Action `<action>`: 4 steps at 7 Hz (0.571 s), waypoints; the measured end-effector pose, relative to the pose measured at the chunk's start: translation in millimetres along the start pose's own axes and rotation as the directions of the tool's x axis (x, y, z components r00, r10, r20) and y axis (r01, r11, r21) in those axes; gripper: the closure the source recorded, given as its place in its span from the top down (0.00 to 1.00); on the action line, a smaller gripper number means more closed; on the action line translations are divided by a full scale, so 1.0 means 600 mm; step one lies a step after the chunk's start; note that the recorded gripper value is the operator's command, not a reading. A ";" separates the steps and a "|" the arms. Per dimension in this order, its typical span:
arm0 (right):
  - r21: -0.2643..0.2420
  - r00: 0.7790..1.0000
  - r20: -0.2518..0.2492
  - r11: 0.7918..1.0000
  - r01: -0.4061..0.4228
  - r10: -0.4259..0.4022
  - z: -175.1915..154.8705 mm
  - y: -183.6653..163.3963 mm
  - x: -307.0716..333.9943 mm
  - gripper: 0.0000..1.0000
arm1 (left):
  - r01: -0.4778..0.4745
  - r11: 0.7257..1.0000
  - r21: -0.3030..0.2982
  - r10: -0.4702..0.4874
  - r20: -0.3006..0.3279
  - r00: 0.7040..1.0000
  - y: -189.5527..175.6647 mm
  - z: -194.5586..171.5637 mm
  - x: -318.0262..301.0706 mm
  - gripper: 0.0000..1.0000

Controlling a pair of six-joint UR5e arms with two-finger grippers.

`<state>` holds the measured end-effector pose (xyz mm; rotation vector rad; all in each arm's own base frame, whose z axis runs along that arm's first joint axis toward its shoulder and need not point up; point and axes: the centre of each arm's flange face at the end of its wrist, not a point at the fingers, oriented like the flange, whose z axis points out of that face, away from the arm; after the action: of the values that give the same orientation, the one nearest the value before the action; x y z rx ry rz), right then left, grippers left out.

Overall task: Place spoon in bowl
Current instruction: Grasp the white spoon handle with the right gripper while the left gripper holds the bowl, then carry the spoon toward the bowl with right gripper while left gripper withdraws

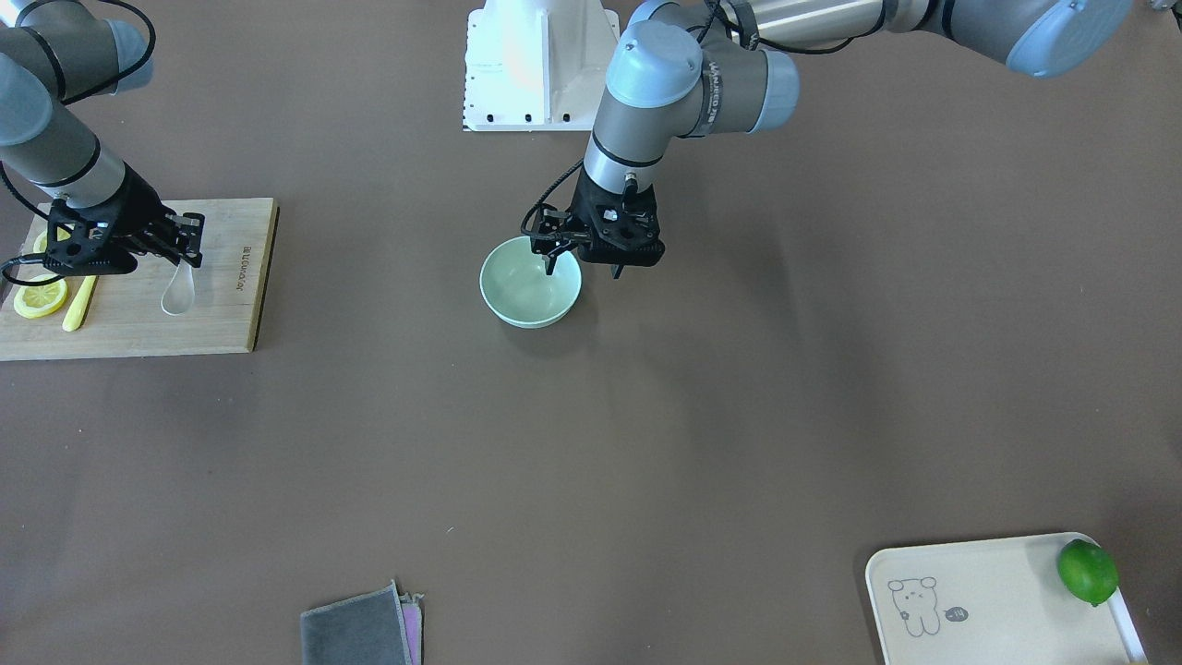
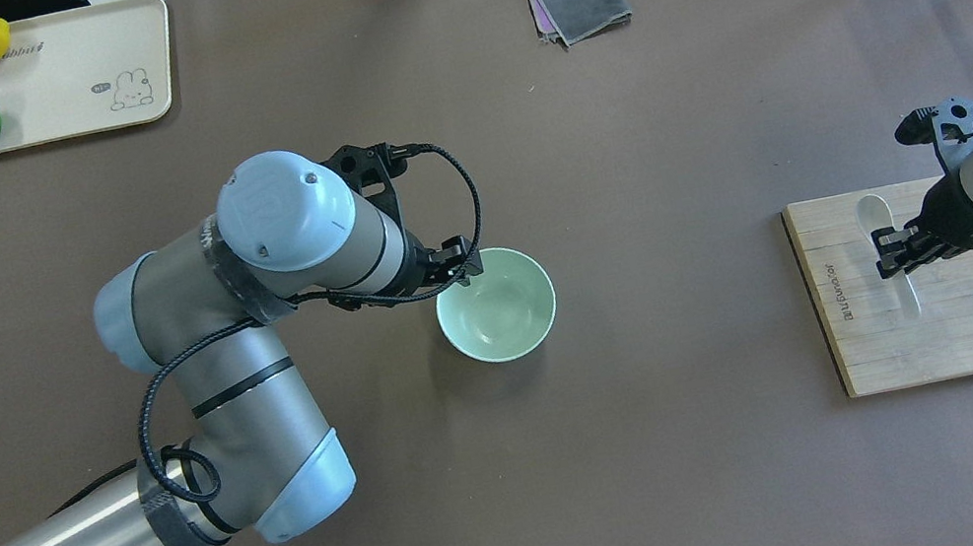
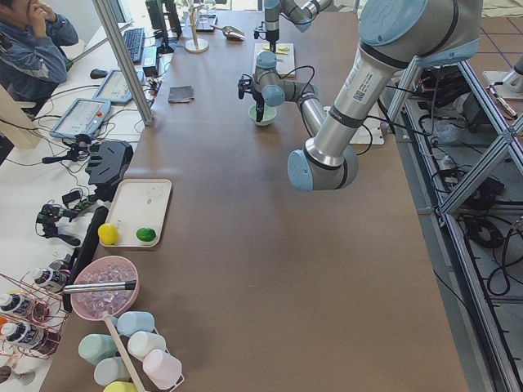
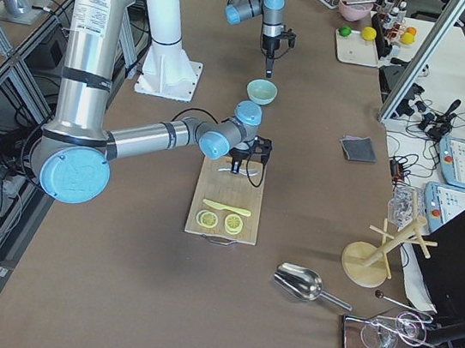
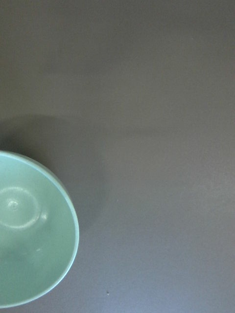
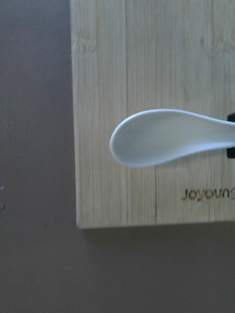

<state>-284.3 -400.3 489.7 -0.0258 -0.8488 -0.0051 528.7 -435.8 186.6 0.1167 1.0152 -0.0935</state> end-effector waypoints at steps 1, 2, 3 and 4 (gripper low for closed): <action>0.023 0.999 0.050 1.000 -0.004 0.003 -0.017 -0.019 -0.063 0.00 | -0.015 1.000 -0.011 0.015 -0.005 1.000 -0.010 -0.030 -0.052 0.96; 0.038 0.995 0.100 0.999 -0.012 0.008 -0.026 -0.032 -0.142 0.00 | -0.056 0.998 -0.016 0.056 -0.001 0.998 -0.016 -0.055 -0.108 0.96; 0.046 0.989 0.148 0.999 -0.005 -0.002 -0.027 -0.035 -0.233 0.00 | -0.098 0.995 -0.014 0.098 0.017 0.995 -0.025 -0.069 -0.161 0.96; 0.051 0.981 0.192 0.999 0.016 -0.025 -0.024 -0.032 -0.324 0.00 | -0.131 0.991 -0.015 0.131 0.036 0.991 -0.041 -0.080 -0.211 0.96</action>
<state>-402.2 -420.7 334.9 0.0289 -1.0422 -0.0013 418.8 -450.5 267.8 0.1692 0.9690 0.0308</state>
